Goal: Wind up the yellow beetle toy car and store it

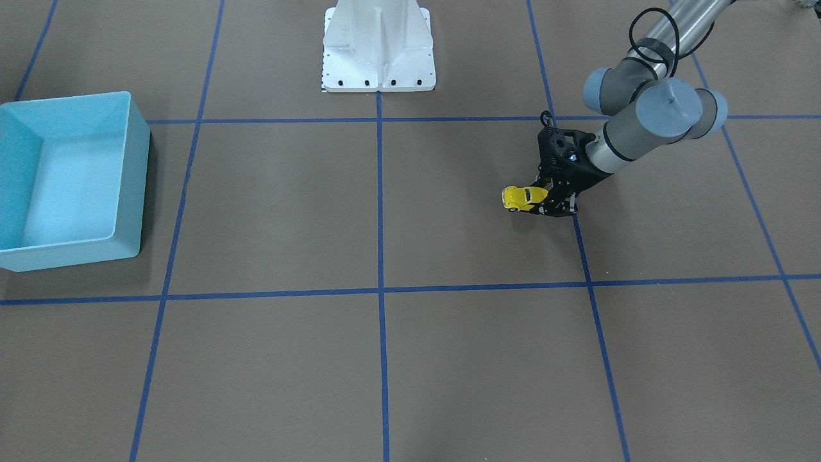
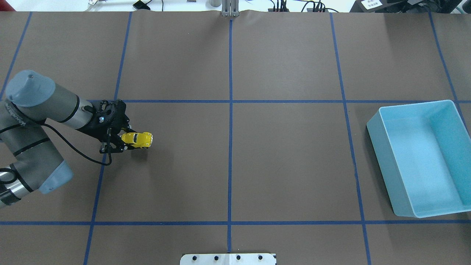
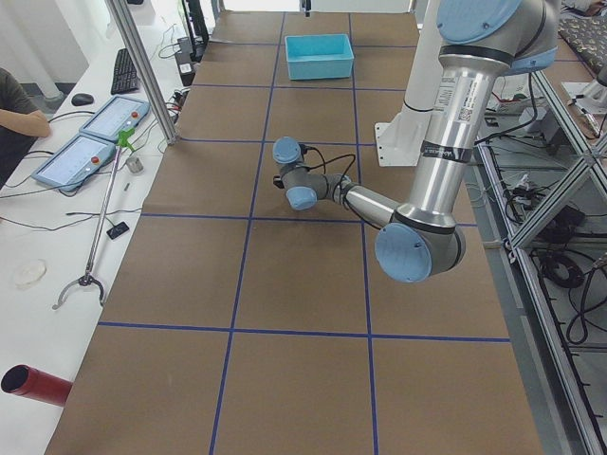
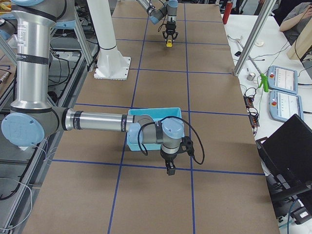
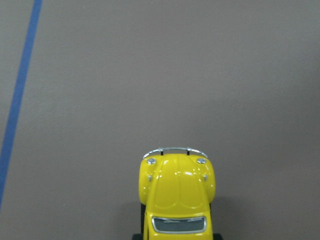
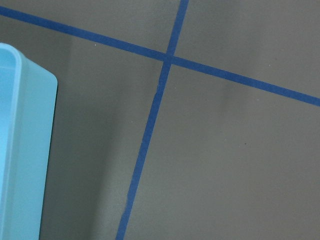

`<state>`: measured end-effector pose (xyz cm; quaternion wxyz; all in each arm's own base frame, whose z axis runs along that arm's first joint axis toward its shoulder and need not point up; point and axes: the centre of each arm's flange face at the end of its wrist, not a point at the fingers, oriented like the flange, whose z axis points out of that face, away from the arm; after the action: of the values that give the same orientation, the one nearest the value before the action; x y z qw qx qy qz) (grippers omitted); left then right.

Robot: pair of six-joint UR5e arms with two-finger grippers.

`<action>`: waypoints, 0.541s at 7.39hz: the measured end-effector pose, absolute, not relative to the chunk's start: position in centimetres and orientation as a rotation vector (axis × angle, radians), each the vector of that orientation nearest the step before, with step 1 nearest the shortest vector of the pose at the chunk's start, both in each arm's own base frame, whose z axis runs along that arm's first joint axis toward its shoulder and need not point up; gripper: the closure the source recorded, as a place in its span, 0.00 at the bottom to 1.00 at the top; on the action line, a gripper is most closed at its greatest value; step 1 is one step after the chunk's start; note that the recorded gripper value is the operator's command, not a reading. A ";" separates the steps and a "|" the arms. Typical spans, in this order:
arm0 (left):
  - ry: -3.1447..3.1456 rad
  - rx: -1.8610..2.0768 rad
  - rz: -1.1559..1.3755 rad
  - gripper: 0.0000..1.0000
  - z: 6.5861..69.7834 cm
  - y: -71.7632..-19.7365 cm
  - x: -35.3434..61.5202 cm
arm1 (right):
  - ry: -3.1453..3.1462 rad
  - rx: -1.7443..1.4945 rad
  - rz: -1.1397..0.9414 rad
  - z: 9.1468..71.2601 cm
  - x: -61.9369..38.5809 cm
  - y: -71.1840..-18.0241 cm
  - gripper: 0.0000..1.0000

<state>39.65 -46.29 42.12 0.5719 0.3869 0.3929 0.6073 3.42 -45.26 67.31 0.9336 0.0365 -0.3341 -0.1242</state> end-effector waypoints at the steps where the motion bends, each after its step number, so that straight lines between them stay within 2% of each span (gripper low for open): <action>1: 0.926 0.902 1.429 0.95 42.3 -46.6 40.2 | -0.683 0.074 -0.254 67.3 3.4 -45.3 0.00; 4: 0.919 0.882 1.427 0.95 43.6 -47.2 40.5 | -0.683 0.073 -0.253 67.4 3.4 -45.2 0.00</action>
<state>40.49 -47.23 43.61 0.5764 0.3767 0.3926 0.6097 3.42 -45.25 67.35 0.9337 0.0359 -0.3341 -0.1237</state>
